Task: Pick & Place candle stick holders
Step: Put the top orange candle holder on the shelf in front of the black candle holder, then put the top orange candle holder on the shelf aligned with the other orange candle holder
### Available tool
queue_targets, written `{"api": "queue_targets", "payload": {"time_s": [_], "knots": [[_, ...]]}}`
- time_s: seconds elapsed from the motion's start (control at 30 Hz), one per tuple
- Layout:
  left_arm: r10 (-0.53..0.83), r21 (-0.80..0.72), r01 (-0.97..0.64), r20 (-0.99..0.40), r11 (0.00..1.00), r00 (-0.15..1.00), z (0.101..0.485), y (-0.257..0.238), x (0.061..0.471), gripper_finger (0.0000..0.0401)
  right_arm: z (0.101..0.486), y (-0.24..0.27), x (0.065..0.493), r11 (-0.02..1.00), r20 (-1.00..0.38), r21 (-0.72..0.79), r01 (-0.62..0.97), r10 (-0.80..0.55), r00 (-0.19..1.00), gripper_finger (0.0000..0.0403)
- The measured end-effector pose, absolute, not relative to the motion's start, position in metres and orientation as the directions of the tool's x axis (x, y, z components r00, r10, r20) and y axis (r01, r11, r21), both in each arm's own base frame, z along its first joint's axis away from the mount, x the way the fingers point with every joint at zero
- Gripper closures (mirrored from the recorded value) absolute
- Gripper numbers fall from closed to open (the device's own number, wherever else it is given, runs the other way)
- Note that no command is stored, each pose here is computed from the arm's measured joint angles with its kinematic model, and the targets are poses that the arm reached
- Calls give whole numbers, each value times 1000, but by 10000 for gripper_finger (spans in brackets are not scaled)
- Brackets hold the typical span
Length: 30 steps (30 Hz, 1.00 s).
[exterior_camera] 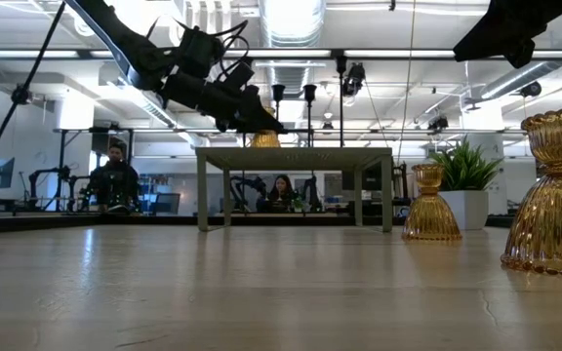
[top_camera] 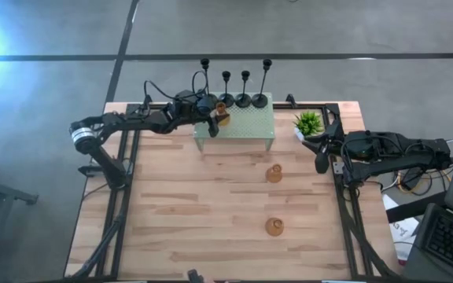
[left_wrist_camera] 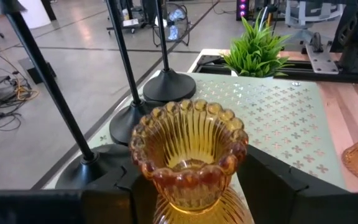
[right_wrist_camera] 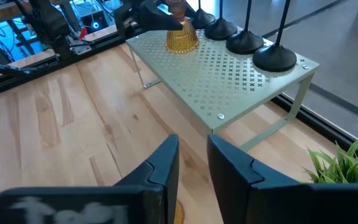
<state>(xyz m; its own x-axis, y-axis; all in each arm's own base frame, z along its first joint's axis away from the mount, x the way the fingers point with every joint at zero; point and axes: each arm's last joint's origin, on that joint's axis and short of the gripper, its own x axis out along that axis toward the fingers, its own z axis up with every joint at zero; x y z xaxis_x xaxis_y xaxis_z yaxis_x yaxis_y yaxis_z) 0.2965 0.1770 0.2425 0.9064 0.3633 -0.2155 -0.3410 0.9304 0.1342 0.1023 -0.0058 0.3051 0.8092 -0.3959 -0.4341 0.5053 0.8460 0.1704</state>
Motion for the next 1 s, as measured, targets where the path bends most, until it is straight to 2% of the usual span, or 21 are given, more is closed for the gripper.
{"api": "queue_targets", "payload": {"time_s": [0.23,0.53,0.87,1.0], "knots": [[362,106,-347,-222,932,905,247,176,295,198,305,-6,102,846,-434,170,505,-396,809,335],[362,130,-339,-259,932,895,262,168,281,197,305,-6,102,846,-434,171,505,-396,809,320],[379,144,-350,-354,926,855,292,147,241,197,305,-6,102,846,-434,170,505,-396,809,313],[330,65,-337,-437,939,837,306,127,212,197,305,-6,102,846,-434,170,505,-396,809,321]]}}
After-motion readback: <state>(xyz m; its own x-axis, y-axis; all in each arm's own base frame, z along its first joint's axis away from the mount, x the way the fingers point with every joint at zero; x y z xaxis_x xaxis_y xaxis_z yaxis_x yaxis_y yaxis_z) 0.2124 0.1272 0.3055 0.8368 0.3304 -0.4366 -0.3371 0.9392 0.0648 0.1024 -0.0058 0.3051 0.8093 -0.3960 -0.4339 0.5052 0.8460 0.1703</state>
